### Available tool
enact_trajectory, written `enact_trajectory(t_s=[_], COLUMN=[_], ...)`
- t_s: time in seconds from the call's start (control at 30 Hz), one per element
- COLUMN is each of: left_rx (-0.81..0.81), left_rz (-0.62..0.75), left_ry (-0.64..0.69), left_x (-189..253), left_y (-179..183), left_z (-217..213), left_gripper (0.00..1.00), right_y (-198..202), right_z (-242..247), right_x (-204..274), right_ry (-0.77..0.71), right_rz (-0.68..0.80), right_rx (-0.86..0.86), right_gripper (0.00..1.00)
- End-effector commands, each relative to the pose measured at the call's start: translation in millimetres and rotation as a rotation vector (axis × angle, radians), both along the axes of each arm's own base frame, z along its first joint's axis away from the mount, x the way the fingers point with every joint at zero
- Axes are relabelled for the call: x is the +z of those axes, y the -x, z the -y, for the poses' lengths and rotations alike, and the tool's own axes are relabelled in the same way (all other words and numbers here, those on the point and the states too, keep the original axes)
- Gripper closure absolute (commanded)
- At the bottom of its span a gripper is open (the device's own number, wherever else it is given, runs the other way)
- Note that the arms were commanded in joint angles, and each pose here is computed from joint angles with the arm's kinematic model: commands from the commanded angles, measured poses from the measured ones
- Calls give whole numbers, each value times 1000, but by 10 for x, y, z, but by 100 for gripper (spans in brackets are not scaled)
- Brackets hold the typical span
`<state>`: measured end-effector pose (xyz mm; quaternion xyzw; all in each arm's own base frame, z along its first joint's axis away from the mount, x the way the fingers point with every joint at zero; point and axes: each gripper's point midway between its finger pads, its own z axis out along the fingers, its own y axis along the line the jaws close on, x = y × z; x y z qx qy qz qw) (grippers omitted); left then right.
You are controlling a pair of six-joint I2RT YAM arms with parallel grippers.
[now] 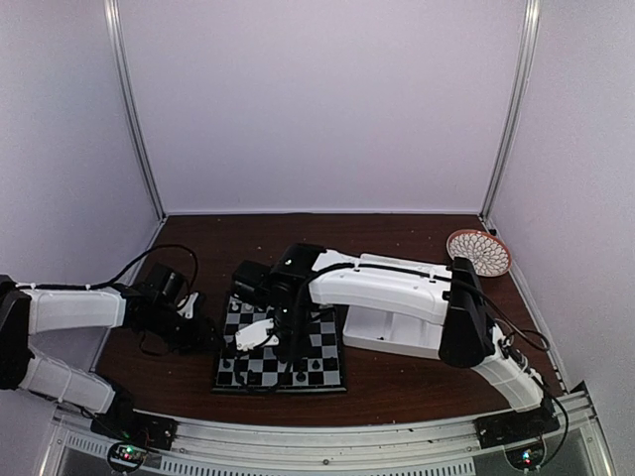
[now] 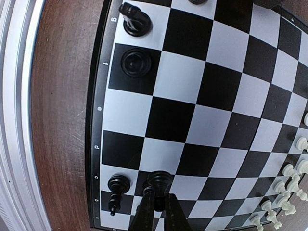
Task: Set up the chess pieces on the board
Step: Position the chessboard at the center of the board, then place the pawn at d7.
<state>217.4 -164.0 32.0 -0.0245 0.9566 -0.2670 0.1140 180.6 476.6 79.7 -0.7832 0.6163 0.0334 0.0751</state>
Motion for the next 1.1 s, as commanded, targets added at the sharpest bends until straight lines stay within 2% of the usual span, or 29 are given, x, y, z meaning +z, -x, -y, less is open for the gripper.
enact_trajectory(t_s=[0.0,0.5,0.67,1.07], left_rx=[0,0,-5,-10], left_rz=[39,38,32,27], left_ry=[-24,-35,-37,-34], left_x=[73,64,33,4], left_y=[-55,-17,-8,6], left_z=[-27,-60,-58,-51], left_gripper=[47,47,47,47], right_y=[24,-6,-8,-28], right_z=[35,28,17,-16], right_x=[-177,-309,-294,-267], right_ry=[58,82,75,60], right_rz=[20,37,38,46], right_rx=[29,25,19,13], right_gripper=[95,94,88,83])
